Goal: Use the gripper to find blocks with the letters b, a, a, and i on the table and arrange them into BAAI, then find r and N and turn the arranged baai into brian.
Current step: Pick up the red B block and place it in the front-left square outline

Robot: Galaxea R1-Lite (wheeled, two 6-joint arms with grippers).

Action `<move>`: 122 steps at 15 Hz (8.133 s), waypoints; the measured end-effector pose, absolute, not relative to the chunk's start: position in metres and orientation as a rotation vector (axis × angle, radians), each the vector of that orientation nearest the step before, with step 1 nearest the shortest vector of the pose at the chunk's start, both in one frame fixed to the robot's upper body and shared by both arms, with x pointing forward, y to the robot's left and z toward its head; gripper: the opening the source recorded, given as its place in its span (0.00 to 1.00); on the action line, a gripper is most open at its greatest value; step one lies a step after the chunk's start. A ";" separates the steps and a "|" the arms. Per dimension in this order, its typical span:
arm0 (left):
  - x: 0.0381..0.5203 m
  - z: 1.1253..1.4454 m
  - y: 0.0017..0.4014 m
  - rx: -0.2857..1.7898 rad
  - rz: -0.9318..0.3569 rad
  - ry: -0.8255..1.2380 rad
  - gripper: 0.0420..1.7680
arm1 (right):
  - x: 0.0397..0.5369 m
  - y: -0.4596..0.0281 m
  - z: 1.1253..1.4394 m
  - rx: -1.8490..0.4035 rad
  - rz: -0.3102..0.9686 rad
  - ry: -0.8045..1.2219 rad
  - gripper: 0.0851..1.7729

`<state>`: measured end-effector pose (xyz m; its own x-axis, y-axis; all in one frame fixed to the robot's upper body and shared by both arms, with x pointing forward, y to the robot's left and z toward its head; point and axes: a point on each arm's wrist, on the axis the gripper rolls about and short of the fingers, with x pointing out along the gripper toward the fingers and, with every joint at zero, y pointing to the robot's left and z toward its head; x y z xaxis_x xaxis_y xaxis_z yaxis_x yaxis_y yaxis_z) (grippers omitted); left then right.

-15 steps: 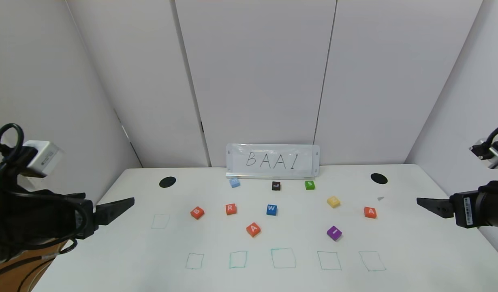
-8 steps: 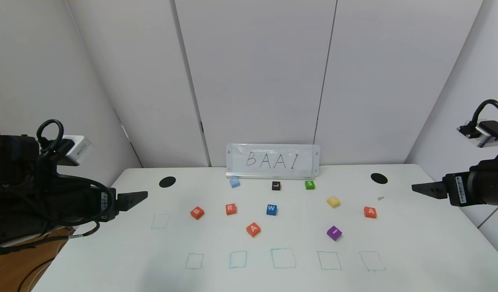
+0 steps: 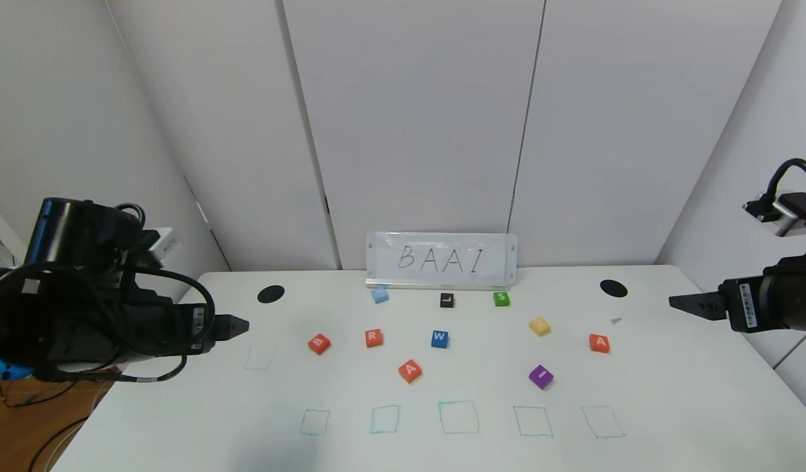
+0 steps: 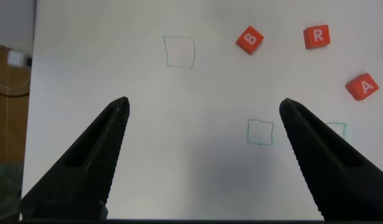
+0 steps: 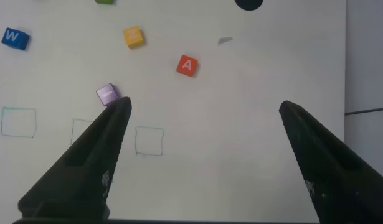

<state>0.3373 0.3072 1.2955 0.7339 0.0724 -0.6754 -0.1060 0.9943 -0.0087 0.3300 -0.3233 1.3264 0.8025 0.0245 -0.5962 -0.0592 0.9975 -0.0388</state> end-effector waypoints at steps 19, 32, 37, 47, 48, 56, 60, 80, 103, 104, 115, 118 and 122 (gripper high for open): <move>0.447 1.286 0.246 -0.518 0.415 1.122 0.97 | 0.319 -0.323 1.335 -0.057 0.050 0.605 0.96; 0.501 1.231 0.233 -0.597 0.527 1.261 0.97 | 0.317 -0.323 1.335 -0.061 0.052 0.600 0.96; 0.516 1.209 0.237 -0.621 0.536 1.241 0.97 | 0.317 -0.322 1.334 -0.063 0.058 0.603 0.96; 0.528 1.192 0.243 -0.692 0.576 1.204 0.97 | 0.318 -0.322 1.332 -0.063 0.058 0.608 0.96; 0.529 1.190 0.244 -0.693 0.580 1.205 0.97 | 0.318 -0.322 1.332 -0.063 0.058 0.610 0.96; 0.534 1.178 0.243 -0.694 0.593 1.184 0.97 | 0.317 -0.321 1.332 -0.066 0.060 0.609 0.96; 0.538 1.173 0.241 -0.709 0.603 1.162 0.97 | 0.316 -0.322 1.332 -0.066 0.059 0.607 0.96; 0.535 1.163 0.238 -0.660 0.625 1.202 0.27 | 0.313 -0.321 1.335 -0.064 0.070 0.598 0.96; 0.431 1.189 0.212 -0.042 0.030 1.252 0.27 | 0.308 -0.314 1.333 -0.075 0.098 0.600 0.96; 0.428 1.185 0.214 -0.021 0.017 1.255 0.27 | 0.308 -0.314 1.333 -0.076 0.098 0.601 0.96; 0.409 1.167 0.219 0.001 -0.052 1.306 0.27 | 0.308 -0.311 1.330 -0.081 0.108 0.610 0.96; 0.411 1.161 0.220 0.001 -0.042 1.318 0.27 | 0.308 -0.311 1.330 -0.081 0.109 0.610 0.96; 0.411 1.155 0.220 -0.001 -0.045 1.317 0.27 | 0.308 -0.310 1.329 -0.082 0.114 0.614 0.96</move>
<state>0.4107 0.2196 1.1552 0.2500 -0.0336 -0.9676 0.0326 0.9991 -0.0263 0.3078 -0.3098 1.3291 0.8113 0.0821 -0.5788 -0.1311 0.9904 -0.0432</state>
